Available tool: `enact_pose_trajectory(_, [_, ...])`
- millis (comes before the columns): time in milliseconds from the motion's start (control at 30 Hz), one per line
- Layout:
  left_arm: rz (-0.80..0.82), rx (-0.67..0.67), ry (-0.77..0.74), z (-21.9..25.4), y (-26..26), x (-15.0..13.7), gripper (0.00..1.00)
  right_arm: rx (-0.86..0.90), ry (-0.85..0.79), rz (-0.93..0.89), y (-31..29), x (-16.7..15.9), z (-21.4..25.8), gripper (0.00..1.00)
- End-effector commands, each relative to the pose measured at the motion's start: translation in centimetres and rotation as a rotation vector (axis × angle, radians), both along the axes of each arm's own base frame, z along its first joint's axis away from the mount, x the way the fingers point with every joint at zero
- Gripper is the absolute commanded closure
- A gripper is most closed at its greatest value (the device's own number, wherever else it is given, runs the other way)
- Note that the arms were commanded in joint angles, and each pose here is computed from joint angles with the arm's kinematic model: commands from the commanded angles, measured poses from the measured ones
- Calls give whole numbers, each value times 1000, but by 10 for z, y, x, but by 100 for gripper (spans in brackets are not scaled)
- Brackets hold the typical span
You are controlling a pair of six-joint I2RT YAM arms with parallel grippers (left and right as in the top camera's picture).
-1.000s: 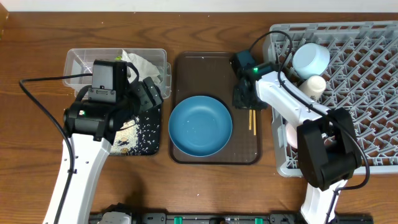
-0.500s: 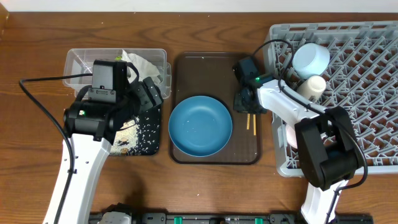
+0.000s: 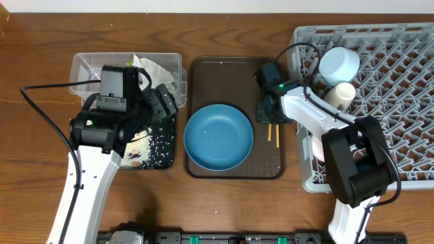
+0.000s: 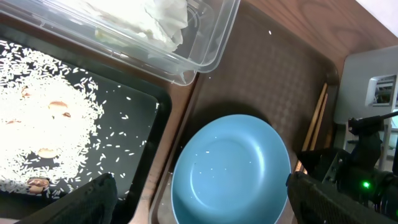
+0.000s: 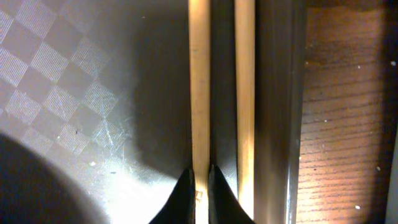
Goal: Sort waste into correct bins and load items into the dishwasher rack
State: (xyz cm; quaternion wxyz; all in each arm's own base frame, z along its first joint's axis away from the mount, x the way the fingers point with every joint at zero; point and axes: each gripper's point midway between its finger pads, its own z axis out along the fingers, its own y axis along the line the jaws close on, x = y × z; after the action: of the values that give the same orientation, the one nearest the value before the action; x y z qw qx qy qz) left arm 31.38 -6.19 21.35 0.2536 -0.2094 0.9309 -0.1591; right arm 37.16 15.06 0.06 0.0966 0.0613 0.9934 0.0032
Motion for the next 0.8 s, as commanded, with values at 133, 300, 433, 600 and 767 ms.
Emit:
enact_pose_trajectory(133, [2, 7, -17, 7, 2, 4, 10, 74, -18, 41, 12, 8, 17, 99])
enact_pose_trajectory(300, [2, 7, -17, 7, 2, 4, 10, 126, -152, 126, 25, 31, 82, 99])
enact_pose_trajectory(433, [2, 7, -17, 7, 2, 4, 10, 126, -244, 200, 18, 29, 132, 99])
enact_pose_trajectory(600, [3, 6, -17, 7, 2, 4, 10, 82, -335, 291, -12, 19, 183, 99])
enact_pose_trajectory(767, [2, 7, -17, 7, 2, 4, 10, 8, -389, 401, -41, 14, 208, 99])
